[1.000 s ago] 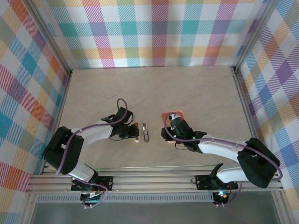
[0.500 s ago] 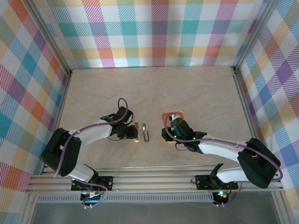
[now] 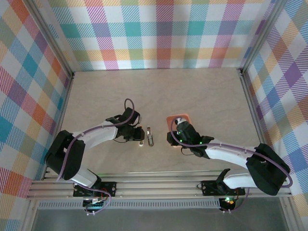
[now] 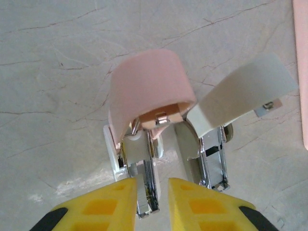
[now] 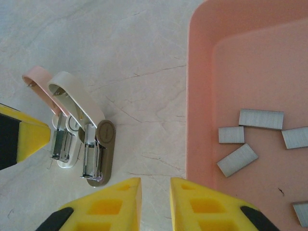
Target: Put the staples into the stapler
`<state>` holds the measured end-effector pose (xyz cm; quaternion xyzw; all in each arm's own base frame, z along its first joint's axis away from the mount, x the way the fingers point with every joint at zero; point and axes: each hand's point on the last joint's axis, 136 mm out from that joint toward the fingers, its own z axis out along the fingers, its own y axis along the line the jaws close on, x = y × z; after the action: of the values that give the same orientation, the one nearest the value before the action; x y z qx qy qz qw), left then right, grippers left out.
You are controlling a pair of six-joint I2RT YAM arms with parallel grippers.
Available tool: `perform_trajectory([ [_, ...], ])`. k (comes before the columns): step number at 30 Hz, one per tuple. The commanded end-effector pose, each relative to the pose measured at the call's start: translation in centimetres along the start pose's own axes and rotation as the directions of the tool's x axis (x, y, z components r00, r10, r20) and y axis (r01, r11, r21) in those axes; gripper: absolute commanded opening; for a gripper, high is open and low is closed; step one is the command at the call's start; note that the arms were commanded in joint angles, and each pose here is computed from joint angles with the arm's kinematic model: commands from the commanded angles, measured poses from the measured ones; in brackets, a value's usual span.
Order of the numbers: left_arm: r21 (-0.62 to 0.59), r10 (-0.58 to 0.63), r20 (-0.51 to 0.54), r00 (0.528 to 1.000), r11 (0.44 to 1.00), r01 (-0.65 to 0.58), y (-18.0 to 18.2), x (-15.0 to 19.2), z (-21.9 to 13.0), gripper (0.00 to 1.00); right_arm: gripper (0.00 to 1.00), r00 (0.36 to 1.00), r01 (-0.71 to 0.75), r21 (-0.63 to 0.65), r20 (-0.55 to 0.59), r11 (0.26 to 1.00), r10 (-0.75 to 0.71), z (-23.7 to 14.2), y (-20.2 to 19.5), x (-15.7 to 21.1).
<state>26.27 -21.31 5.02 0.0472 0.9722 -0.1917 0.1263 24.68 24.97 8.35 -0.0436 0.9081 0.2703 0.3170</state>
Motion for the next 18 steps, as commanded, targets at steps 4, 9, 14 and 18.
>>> perform_trajectory([
  [4,-0.027,0.003,-0.034,0.999,1.000,-0.004,-0.17,0.14,0.50,0.23,0.23,1.000,0.007,0.001,0.019,1.000,-0.007,-0.43,-0.35,-0.18],
  [9,-0.045,0.008,-0.048,0.999,0.999,-0.010,-0.04,0.28,0.61,0.21,0.23,1.000,0.008,0.002,0.023,1.000,-0.008,-0.58,-0.46,-0.12],
  [14,-0.083,0.009,-0.061,0.998,0.996,-0.014,0.51,0.53,0.56,0.19,0.23,1.000,0.008,0.005,0.024,1.000,-0.009,-0.61,-0.56,-0.12],
  [18,-0.097,0.010,-0.073,0.997,0.995,-0.018,0.65,0.62,0.63,0.19,0.23,1.000,0.008,0.006,0.026,1.000,-0.009,-0.69,-0.64,-0.09],
])
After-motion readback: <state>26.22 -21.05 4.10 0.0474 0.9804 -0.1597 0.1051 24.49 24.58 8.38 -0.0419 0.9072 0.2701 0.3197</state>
